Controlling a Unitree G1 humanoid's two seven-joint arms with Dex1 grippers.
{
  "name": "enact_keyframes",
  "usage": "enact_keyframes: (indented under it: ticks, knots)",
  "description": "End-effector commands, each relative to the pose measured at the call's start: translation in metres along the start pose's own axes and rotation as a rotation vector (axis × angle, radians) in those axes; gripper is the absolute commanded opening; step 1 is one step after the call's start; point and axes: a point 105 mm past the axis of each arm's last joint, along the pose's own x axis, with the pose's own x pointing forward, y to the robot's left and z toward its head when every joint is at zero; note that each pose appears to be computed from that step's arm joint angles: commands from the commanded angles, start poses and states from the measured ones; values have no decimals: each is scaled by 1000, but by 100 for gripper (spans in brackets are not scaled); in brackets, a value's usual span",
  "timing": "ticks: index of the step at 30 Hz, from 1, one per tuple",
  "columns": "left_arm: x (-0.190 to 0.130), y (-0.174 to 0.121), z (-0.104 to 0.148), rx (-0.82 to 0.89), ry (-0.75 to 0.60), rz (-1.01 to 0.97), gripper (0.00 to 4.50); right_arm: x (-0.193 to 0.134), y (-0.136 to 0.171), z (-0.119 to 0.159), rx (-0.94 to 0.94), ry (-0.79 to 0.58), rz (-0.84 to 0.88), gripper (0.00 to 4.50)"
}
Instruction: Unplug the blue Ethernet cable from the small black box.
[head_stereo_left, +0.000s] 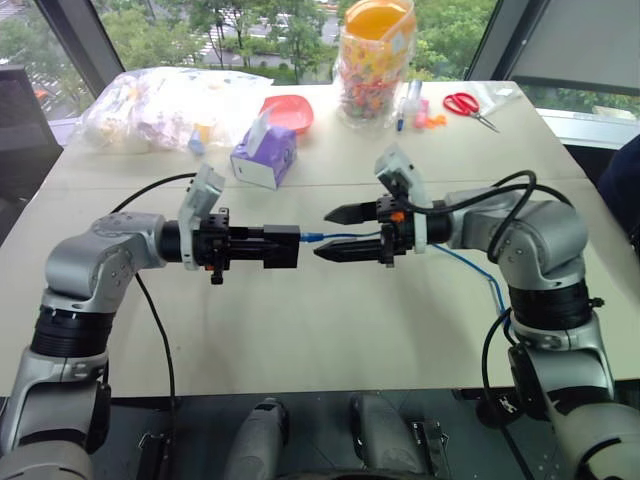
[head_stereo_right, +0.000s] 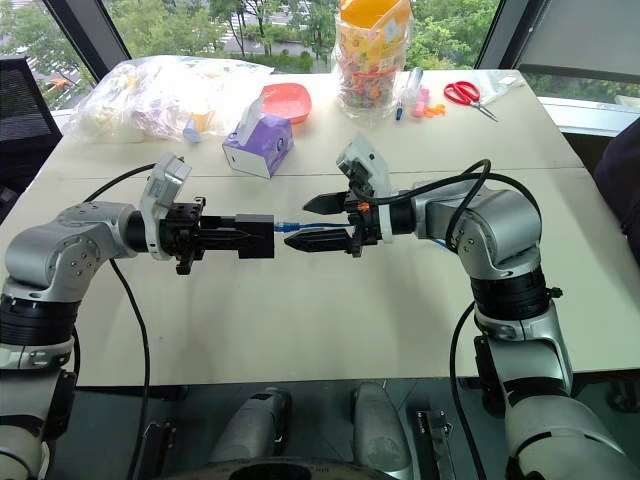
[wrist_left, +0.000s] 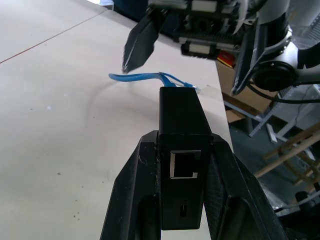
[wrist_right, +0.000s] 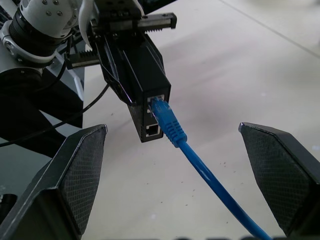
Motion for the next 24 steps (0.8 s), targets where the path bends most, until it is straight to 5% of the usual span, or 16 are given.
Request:
enact_keyframes:
  ticks: [1,3,24]
  knots:
    - [0,-6,13,58,-10,-12,50,3,5,10,-14,-29,28,392]
    - [1,-7,13,58,-12,-11,50,4,4,10,-10,-20,24,323]
    - [5,-12,10,48,-24,-2,50,9,11,16,39,-54,77,323]
